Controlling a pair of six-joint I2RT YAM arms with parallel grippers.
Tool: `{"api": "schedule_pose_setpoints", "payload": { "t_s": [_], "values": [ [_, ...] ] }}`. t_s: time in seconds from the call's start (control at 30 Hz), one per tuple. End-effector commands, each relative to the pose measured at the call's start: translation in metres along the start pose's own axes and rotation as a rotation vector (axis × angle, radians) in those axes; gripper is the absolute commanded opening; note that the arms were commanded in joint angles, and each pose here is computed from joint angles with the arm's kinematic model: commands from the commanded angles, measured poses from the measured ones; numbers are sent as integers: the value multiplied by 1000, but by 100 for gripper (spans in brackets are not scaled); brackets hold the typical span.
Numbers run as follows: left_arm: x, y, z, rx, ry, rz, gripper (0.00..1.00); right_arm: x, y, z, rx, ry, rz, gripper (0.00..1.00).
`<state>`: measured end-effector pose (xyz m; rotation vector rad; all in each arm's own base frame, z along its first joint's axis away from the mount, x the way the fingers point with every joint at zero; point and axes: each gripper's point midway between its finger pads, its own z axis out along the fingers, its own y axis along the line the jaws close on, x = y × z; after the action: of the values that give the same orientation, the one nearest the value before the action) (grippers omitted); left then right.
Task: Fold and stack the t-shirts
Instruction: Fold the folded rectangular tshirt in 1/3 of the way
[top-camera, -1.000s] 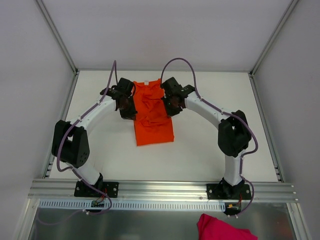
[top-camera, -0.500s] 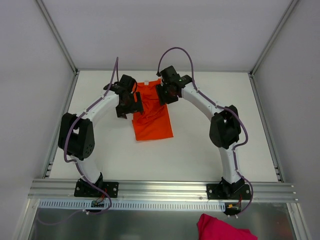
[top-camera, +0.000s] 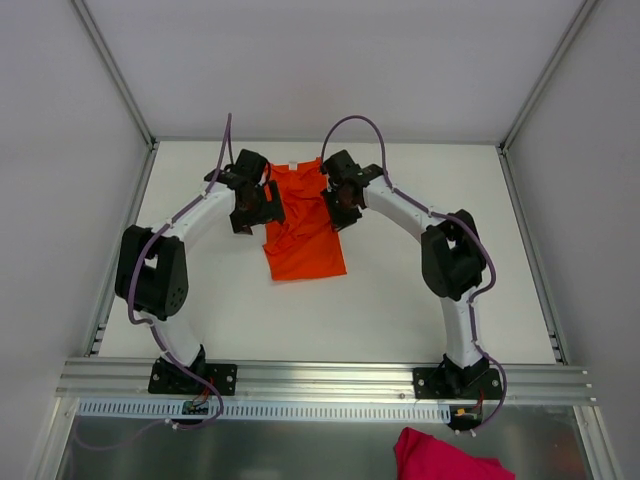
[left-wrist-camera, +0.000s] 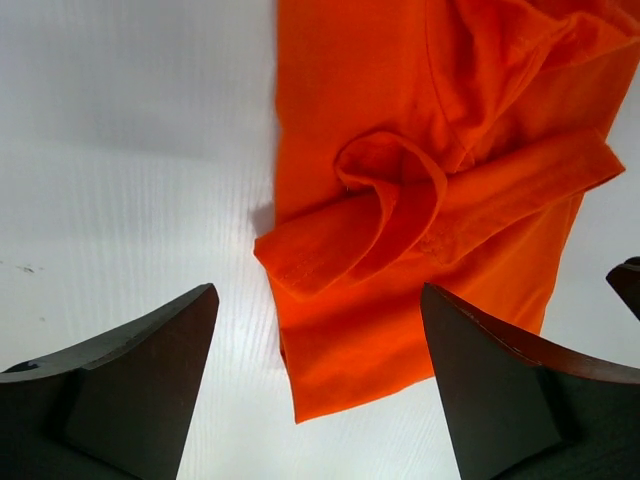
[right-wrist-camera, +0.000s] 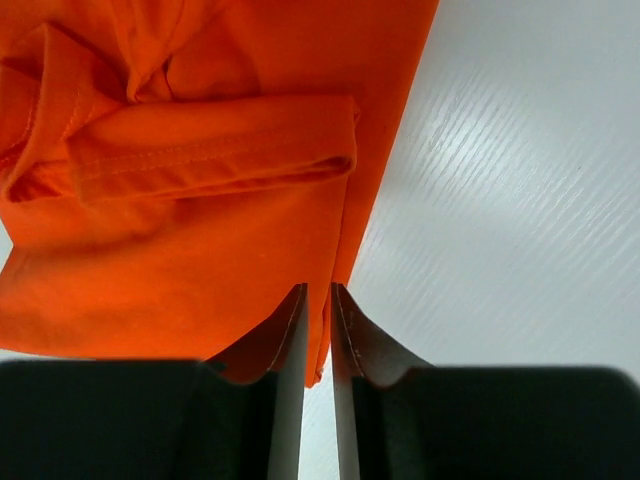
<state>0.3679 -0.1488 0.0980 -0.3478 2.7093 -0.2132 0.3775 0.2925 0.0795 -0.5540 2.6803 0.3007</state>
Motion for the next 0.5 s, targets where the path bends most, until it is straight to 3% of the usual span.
{"api": "schedule_pose_setpoints", "payload": {
  "t_s": [0.0, 0.1, 0.17, 0.2, 0.23, 0.33, 0.47],
  "values": [
    [8, -12, -11, 100, 1, -44, 84, -19, 15, -39, -62, -102, 28, 19],
    [25, -10, 0, 107, 47, -71, 82, -18, 16, -40, -65, -96, 31, 23],
    [28, -11, 3, 121, 58, -81, 70, -19, 16, -41, -67, -102, 24, 23],
    [30, -11, 5, 122, 67, -84, 61, -20, 15, -41, -67, -105, 24, 22],
    [32, -12, 8, 122, 75, -86, 31, -21, 17, -39, -73, -109, 21, 22],
    [39, -15, 13, 135, 112, -102, 0, -23, 18, -35, -79, -102, 23, 22],
    [47, -17, 15, 140, 128, -103, 0, -24, 20, -35, -86, -102, 28, 22]
  ]
}}
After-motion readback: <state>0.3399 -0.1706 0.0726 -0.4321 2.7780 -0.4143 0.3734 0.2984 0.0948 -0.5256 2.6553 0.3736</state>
